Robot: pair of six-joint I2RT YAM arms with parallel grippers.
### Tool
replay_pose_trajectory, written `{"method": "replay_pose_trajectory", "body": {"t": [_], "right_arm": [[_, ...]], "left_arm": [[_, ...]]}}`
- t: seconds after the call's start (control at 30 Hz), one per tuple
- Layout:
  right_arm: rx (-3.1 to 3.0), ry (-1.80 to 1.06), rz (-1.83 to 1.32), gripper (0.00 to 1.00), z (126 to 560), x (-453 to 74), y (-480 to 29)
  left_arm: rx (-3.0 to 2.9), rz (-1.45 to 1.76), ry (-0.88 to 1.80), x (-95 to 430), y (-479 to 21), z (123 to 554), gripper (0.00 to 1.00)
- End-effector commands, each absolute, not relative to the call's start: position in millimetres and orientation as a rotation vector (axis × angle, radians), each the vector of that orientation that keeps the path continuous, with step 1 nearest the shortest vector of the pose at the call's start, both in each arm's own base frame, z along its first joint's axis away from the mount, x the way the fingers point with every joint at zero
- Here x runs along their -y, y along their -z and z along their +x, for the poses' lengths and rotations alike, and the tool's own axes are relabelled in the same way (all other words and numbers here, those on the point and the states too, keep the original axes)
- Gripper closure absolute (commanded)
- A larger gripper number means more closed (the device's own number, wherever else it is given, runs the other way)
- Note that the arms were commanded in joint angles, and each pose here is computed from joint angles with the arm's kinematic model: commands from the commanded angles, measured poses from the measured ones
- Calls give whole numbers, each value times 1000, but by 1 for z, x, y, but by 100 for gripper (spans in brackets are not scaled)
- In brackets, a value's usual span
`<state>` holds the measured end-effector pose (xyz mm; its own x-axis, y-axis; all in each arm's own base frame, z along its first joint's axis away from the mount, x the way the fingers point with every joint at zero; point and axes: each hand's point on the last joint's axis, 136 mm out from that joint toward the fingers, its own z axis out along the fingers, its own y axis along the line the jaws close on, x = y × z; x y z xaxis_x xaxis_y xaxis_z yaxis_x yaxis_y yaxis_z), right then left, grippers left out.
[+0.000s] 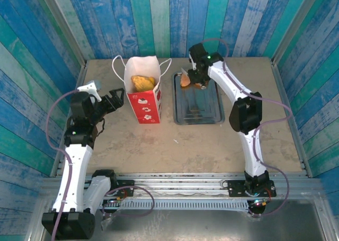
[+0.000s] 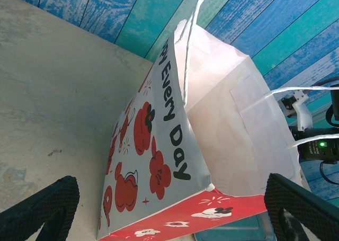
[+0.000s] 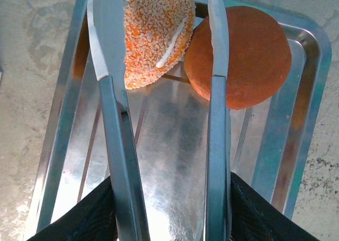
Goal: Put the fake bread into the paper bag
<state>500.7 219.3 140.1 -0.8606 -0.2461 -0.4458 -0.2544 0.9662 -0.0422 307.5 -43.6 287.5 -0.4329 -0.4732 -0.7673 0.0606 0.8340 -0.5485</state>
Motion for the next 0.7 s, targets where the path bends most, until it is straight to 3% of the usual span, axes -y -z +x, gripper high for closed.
{"method": "replay_pose_trajectory", "body": {"t": [0.0, 0.17, 0.67], "right_arm": [[-2638, 10, -375, 47, 504, -222, -143], [-2651, -7, -381, 43, 504, -227, -136], [-2683, -12, -416, 43, 503, -236, -117]], "left_arm": [[-1928, -284, 613, 44, -289, 310, 6], [-1930, -281, 610, 44, -289, 310, 6], [-1937, -280, 607, 43, -287, 310, 6]]}}
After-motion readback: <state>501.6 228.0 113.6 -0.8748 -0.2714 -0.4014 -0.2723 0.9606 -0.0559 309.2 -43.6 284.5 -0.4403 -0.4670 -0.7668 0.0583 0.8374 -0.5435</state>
